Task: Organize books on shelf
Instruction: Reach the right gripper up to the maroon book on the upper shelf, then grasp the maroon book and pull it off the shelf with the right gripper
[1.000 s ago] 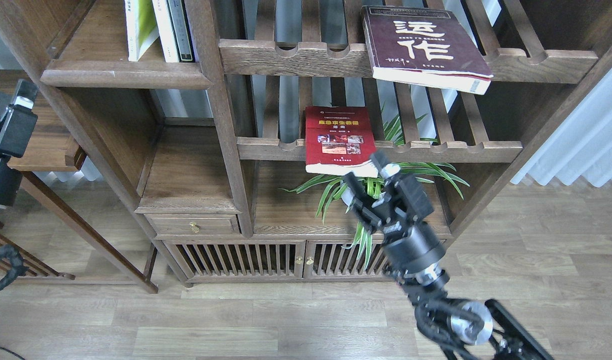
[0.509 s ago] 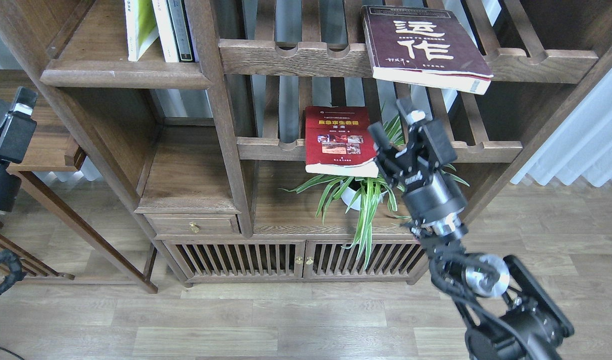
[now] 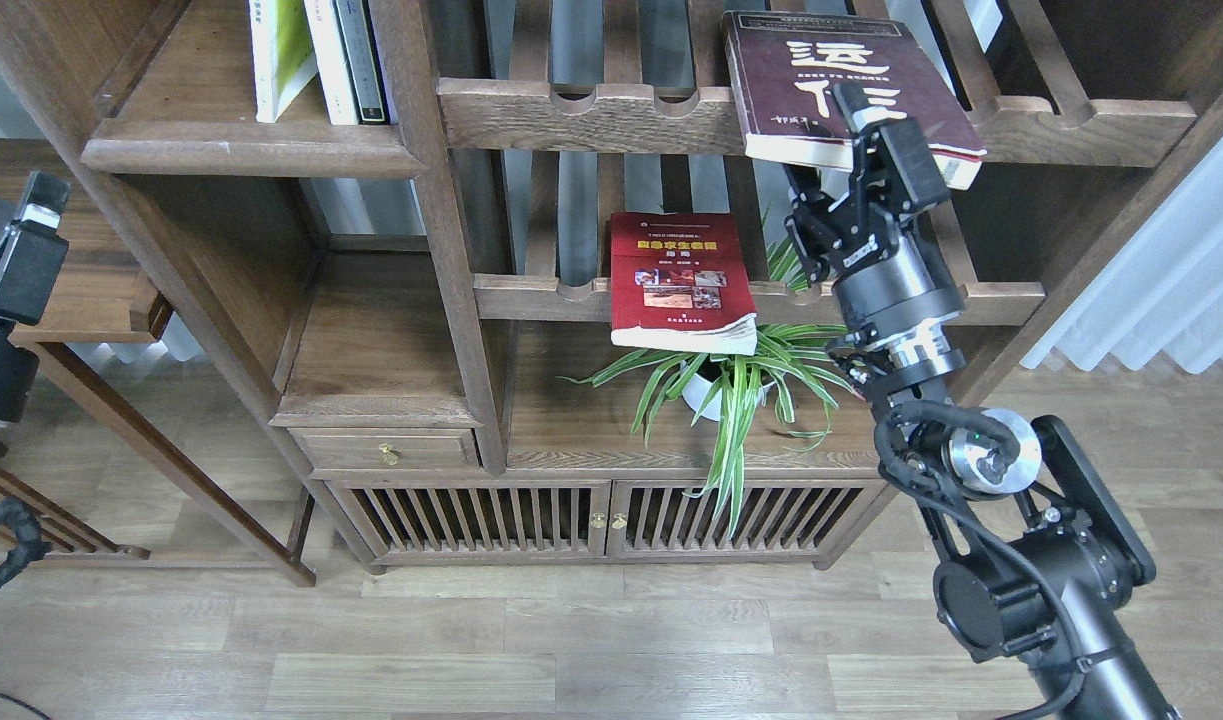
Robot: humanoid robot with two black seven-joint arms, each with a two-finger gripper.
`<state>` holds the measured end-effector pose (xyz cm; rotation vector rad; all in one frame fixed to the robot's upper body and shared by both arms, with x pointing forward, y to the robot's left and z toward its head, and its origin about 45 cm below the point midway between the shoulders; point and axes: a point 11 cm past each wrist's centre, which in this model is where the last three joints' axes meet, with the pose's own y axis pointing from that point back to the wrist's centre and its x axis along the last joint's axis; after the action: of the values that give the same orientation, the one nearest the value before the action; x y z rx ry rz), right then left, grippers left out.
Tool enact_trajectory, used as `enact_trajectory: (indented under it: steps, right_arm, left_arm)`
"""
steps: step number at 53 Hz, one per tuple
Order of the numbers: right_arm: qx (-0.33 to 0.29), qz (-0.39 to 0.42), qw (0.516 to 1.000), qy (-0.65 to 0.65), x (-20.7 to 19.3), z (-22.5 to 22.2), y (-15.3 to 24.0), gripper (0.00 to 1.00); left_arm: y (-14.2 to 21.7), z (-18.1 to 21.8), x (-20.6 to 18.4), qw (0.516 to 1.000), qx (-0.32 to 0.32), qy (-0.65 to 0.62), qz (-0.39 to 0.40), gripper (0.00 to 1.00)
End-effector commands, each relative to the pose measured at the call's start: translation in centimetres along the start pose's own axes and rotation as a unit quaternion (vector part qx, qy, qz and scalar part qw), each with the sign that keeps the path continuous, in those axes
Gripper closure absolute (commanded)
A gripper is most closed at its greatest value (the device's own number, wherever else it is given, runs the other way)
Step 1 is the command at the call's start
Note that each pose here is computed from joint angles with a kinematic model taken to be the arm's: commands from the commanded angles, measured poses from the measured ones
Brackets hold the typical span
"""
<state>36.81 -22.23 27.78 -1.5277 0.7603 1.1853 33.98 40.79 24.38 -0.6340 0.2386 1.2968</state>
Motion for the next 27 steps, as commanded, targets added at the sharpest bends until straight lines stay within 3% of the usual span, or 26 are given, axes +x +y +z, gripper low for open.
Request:
enact_trajectory:
  steps: [1, 5, 12, 27]
  right_arm:
    - [0.020, -0.002, 1.000, 0.000, -0.1, -0.8, 0.0, 0.59]
    - [0.041, -0.004, 0.999, 0.000, 0.0, -1.4, 0.2, 0.78]
    - [0.052, -0.006, 0.999, 0.001, -0.1, -1.9, 0.4, 0.92]
    - [0.061, -0.042, 0.997, -0.012, -0.1, -1.7, 1.7, 0.94]
  left_arm:
    - [0.0, 0.0, 0.0, 1.000, -0.001, 0.000, 0.000, 0.00]
    - [0.0, 0.1, 0.0, 1.000, -0.002, 0.000, 0.000, 0.00]
    - [0.0, 0.2, 0.1, 1.000, -0.004, 0.000, 0.001, 0.00]
    - [0.0, 0.3, 0.2, 1.000, -0.006, -0.001, 0.003, 0.00]
